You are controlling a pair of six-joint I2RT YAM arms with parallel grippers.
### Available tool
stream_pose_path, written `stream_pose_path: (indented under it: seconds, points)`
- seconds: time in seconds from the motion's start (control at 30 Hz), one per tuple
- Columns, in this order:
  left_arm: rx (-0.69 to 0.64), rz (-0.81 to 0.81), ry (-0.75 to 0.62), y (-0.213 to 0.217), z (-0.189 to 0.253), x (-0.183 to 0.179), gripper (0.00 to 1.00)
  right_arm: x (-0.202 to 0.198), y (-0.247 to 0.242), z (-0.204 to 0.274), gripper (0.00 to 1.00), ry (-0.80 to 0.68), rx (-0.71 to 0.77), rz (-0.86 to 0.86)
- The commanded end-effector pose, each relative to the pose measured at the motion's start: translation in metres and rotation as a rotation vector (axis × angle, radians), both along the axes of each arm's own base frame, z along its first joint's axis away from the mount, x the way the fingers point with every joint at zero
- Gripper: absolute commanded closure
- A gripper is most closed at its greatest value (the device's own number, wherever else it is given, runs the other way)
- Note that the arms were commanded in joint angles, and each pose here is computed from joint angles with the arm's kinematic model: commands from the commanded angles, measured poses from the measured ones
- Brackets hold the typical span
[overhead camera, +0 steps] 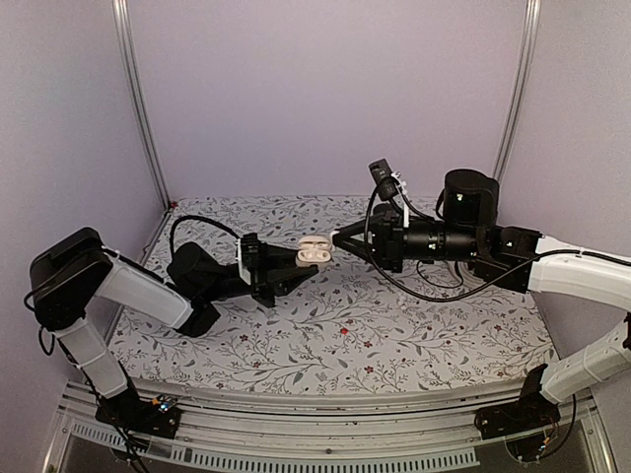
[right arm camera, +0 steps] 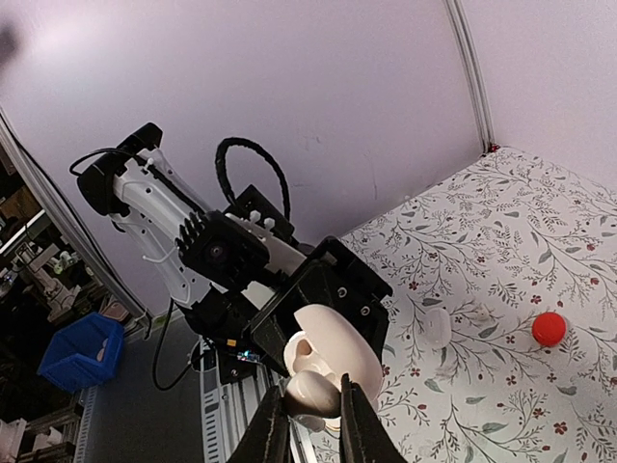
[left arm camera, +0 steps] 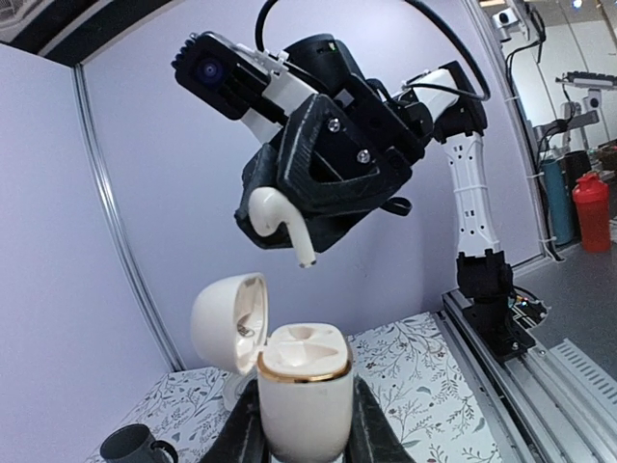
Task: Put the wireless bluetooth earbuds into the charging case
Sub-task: Insert the right earbud into the right side groove of the charging case.
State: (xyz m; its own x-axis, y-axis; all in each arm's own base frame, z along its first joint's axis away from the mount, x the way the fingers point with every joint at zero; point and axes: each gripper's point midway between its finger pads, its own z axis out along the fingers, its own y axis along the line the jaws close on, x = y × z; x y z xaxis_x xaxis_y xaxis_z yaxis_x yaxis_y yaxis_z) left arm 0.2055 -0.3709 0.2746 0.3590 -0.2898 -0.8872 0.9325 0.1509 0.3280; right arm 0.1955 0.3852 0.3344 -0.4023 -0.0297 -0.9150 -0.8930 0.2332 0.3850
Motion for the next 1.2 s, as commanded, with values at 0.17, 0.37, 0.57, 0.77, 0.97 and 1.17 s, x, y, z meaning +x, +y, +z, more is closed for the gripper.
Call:
stream_pose_path:
  seconds: [0.17, 0.37, 0.57, 0.77, 0.97, 1.17]
  points:
    - [-0.211, 0.183, -0.308, 0.022, 0.054, -0.019, 1.00, 0.007, -0.004, 0.021, 0.82, -0.021, 0.081, -0.054]
    - [-0.217, 0.203, -0.338, 0.021, 0.057, -0.020, 1.00, 0.008, -0.005, 0.021, 0.82, -0.019, 0.084, -0.060]
    - [-0.208, 0.213, -0.365, 0.018, 0.057, -0.021, 1.00, 0.008, -0.006, 0.020, 0.82, -0.020, 0.083, -0.065]
    - [-0.213, 0.218, -0.364, 0.017, 0.059, -0.019, 1.00, 0.007, -0.007, 0.021, 0.82, -0.021, 0.084, -0.064]
    - [-0.211, 0.210, -0.345, 0.015, 0.058, -0.018, 1.00, 0.006, -0.006, 0.021, 0.82, -0.021, 0.084, -0.052]
    - [-0.213, 0.208, -0.328, 0.014, 0.057, -0.016, 1.00, 0.004, -0.005, 0.018, 0.82, -0.020, 0.076, -0.044]
